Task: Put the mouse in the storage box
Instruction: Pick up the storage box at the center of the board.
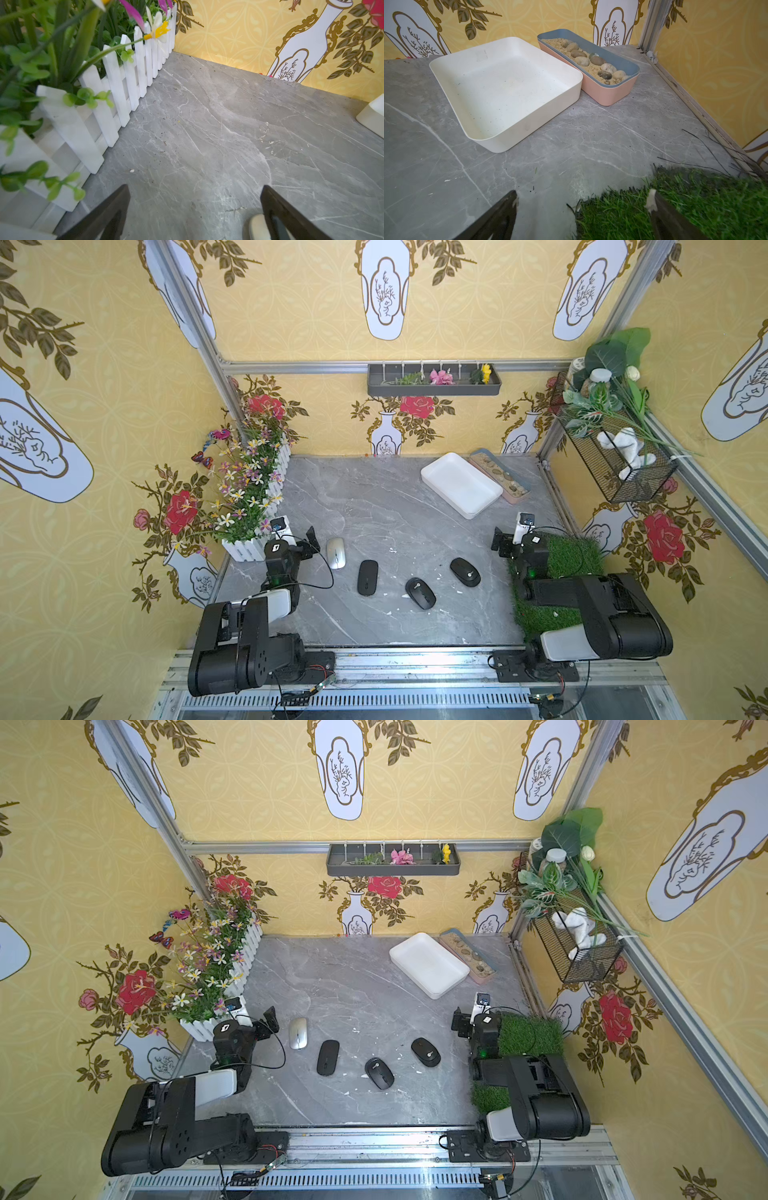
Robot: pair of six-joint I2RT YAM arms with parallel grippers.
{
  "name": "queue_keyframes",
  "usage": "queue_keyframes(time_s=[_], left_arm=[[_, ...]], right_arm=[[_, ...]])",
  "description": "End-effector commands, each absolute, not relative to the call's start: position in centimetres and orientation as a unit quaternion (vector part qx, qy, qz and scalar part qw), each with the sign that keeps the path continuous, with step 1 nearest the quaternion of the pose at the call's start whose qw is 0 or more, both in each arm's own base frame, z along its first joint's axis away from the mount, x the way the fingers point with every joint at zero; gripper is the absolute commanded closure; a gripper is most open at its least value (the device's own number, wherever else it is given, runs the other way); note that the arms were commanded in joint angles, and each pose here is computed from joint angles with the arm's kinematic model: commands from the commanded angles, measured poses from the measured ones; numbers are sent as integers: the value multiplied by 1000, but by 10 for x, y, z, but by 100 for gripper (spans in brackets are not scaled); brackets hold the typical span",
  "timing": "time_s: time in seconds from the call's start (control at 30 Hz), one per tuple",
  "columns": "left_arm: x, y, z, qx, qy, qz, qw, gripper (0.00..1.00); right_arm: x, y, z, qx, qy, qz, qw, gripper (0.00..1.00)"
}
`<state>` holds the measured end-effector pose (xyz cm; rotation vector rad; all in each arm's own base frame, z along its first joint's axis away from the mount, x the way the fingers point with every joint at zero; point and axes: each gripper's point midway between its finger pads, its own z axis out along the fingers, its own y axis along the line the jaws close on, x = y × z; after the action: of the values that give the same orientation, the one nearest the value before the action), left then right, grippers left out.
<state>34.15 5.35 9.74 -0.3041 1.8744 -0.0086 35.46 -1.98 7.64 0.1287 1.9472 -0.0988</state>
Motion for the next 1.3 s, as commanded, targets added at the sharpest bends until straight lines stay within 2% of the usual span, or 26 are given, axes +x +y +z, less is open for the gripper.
queue_keyframes(time_s=[0.0, 0.9, 1.03, 1.13, 1.27], left_arm=[[343, 55, 101, -132, 798, -2, 588, 0], [343, 56, 103, -137, 796, -2, 590, 0], [356, 52, 135, -123, 825, -4, 551, 0], [378, 39, 193, -110, 823, -49, 555, 0], [433, -8, 248, -49, 839, -126, 528, 4]], right_arm=[[355, -19, 78, 56, 823, -39, 563, 3], [355, -20, 79, 57, 823, -42, 564, 3], [365, -16, 100, 49, 833, -56, 548, 3], [381, -24, 129, 96, 859, -60, 500, 3], [413, -1, 158, 118, 880, 25, 460, 3]])
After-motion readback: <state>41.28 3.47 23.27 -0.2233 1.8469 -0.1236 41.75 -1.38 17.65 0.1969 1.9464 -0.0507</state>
